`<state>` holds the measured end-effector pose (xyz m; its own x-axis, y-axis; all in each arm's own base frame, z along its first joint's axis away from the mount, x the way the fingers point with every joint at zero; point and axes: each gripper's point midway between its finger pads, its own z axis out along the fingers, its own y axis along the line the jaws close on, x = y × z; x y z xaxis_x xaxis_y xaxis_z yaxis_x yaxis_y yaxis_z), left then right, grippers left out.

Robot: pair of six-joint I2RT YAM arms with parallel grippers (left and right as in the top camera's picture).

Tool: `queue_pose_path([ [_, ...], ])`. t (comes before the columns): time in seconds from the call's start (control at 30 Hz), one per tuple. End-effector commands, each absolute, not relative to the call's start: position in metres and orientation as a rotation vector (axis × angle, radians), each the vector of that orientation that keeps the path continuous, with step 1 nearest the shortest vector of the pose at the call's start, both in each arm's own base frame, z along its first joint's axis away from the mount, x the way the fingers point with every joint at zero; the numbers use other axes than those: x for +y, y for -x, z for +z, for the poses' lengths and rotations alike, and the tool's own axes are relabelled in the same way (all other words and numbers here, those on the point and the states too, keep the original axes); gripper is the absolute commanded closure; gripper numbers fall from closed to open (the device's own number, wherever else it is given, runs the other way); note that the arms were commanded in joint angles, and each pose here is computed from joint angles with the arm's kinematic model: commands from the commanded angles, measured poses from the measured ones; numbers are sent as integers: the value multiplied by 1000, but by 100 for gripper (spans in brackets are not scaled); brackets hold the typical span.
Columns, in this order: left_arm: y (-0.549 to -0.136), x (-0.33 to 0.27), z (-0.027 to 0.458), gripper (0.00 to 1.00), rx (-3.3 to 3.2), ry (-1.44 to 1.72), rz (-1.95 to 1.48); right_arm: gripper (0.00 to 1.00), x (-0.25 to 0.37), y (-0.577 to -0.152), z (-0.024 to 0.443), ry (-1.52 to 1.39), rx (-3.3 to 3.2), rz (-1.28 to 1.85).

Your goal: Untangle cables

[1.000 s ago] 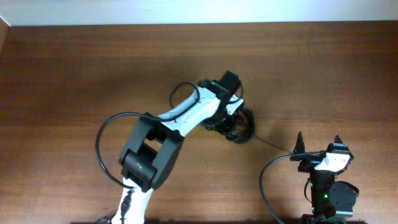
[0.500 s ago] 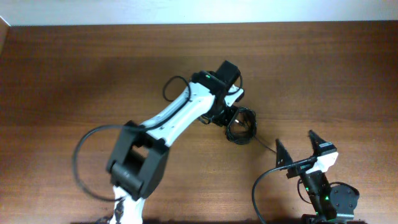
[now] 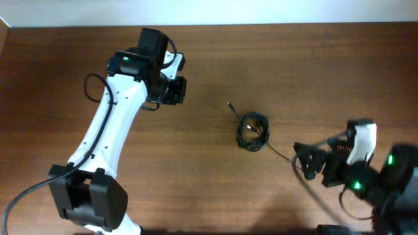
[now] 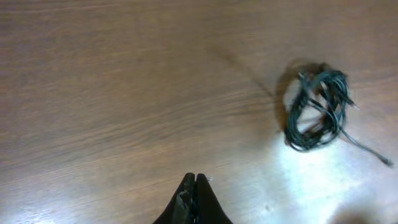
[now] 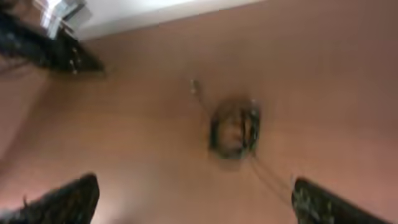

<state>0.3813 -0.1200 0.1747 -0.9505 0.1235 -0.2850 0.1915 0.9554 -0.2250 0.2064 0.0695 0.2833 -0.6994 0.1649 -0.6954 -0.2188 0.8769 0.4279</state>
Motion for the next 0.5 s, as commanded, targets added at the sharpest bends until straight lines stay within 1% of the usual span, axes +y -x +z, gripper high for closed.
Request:
queue_pose_path([
  [0.0,-383,-104,157,100,2857,-136,-313,1,69,-239,295,85,2333,639],
  [0.1,-391,-105,144,100,2825,-139,-317,2,75,-262,274,62,2439,745],
  [0.13,-394,-105,140,100,2812,-139,-318,14,82,-268,264,56,2479,825],
  [0.17,-397,-106,134,100,2794,-141,-320,44,90,-271,252,43,2528,933],
  [0.2,-399,-107,131,100,2785,-142,-320,57,96,-273,244,29,2567,1003],
  [0.27,-401,-105,120,100,2773,-139,-303,78,103,-275,224,18,2654,1044],
  [0.3,-401,-101,111,100,2772,-134,-278,93,108,-278,211,22,2703,1058],
  [0.33,-399,-101,104,100,2778,-132,-274,96,115,-280,201,33,2746,1077],
  [0.4,-395,-96,96,100,2800,-94,-272,96,126,-283,184,50,2806,1092],
  [0.47,-391,-87,91,100,2826,31,-272,96,133,-288,158,-35,2921,999],
])
